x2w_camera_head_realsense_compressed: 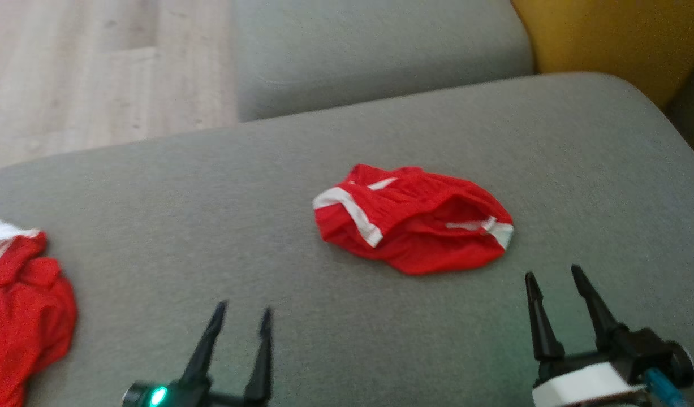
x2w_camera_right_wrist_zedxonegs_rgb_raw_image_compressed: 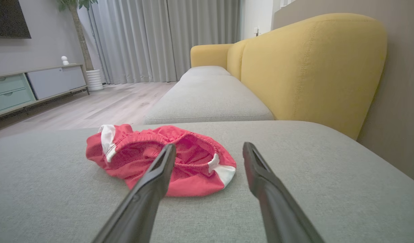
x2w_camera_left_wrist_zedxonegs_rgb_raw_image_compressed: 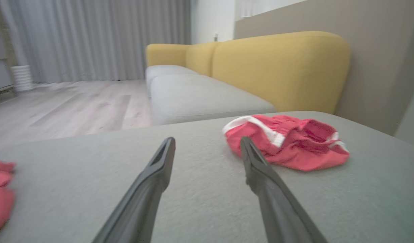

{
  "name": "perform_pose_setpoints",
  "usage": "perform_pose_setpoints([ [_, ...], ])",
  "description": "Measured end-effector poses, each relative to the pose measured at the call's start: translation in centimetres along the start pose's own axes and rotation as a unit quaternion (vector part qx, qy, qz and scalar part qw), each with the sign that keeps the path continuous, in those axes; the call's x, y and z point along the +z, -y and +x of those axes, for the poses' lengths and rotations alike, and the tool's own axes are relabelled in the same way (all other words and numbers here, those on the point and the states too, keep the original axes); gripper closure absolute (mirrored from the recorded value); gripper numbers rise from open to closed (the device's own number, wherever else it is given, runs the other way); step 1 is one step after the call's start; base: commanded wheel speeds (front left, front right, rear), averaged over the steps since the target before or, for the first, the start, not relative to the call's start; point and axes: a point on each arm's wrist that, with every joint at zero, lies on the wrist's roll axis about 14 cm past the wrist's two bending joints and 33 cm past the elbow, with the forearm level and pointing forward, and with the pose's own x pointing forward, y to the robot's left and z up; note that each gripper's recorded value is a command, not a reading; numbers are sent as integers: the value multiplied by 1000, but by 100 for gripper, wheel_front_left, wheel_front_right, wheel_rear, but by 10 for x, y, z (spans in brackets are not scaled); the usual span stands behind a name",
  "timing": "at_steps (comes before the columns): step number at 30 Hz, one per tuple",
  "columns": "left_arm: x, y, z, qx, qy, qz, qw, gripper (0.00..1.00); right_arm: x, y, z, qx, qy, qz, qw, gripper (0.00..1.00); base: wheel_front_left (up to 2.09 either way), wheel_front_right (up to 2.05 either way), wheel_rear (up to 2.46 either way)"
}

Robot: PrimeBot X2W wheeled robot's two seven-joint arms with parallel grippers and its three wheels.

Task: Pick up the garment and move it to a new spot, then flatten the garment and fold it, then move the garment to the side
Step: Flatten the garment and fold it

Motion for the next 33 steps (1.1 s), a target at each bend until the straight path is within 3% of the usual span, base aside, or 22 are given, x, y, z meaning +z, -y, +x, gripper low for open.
perform_pose_setpoints([
  [7,-6,55,63,-135,-6,29,990,0,-2,23,3,-39,-8,2,999,0,0,0,0],
  [13,-19,82,132,-199,-15,73,977,0,-2,45,16,-73,-12,0,997,0,0,0,0],
  [18,-48,112,154,-259,-47,83,961,0,-15,61,9,-104,-38,-1,994,0,0,0,0],
  [20,-68,115,156,-269,-75,102,955,0,-20,65,7,-112,-48,0,993,0,0,0,0],
  [25,-87,94,174,-230,-90,151,957,0,-28,68,10,-116,-63,-4,991,0,0,0,0],
  [26,-85,90,178,-224,-87,154,958,29,-28,67,12,-113,-62,-4,992,0,0,0,0],
  [27,-84,86,180,-219,-84,157,959,100,-27,66,16,-109,-59,-4,992,0,0,0,0],
  [33,-77,63,178,-185,-84,155,967,100,-20,55,35,-85,-42,-1,996,0,0,0,0],
])
